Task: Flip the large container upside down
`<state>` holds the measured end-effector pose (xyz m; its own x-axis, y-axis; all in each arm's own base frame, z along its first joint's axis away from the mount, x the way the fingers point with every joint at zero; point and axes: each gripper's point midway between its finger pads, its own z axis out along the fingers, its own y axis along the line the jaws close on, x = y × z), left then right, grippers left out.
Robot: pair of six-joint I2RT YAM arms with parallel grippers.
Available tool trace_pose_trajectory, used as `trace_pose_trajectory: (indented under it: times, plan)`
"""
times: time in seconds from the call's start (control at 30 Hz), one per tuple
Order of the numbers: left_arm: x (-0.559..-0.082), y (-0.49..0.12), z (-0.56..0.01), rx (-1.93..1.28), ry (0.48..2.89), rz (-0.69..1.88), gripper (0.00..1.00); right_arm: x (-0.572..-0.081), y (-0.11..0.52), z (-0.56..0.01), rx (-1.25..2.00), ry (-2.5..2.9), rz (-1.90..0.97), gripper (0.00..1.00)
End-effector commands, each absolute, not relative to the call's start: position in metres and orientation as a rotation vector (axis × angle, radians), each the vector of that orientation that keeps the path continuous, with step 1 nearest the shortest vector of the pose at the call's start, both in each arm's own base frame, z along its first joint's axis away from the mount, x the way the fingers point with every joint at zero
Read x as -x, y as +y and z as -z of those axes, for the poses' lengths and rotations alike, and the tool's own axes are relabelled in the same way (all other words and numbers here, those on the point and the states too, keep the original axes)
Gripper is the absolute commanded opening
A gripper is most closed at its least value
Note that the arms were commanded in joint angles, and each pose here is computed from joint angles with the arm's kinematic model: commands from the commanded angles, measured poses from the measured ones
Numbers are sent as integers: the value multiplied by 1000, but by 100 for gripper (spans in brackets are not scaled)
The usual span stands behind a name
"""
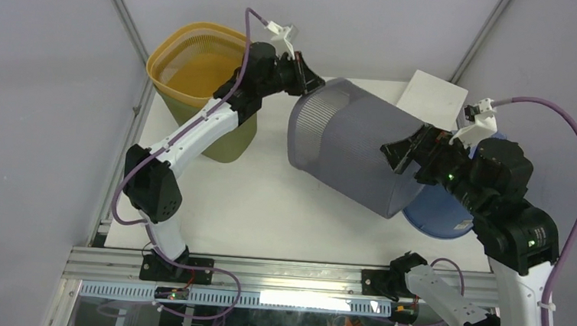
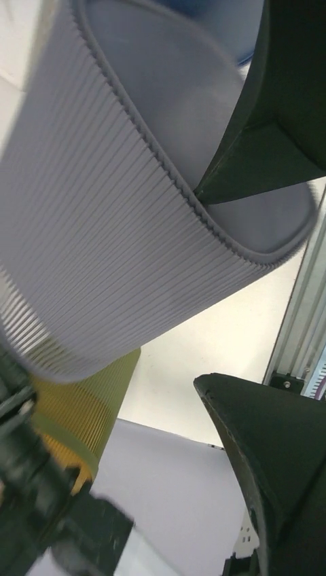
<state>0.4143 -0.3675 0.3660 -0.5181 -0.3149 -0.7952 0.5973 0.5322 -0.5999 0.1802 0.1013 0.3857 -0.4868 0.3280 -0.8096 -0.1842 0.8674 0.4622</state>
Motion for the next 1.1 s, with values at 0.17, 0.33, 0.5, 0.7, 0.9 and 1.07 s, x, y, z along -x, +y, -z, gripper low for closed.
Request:
trace_pose_trajectory:
  times: [0.17, 0.33, 0.5, 0.7, 0.9, 1.07]
  plan:
    - [-332, -409, -291, -489, 1932, 1250, 0, -211, 159, -474, 90, 1683, -900, 99]
    - [-330, -405, -257, -472, 2006, 1210, 4, -231, 185, -451, 119, 1752, -996, 99]
    - [-335, -399, -237, -441, 2046, 1144, 15, -247, 192, -425, 103, 1816, -986, 99]
    - [-341, -393, -250, -425, 2021, 1099, 34, -247, 183, -426, 129, 1847, -901, 99]
    - [-344, -384, -279, -435, 1991, 1033, 49, -214, 166, -434, 336, 1912, -773, 99]
    - [-336, -373, -316, -434, 1922, 1024, 62, -155, 184, -424, 634, 1923, -964, 97]
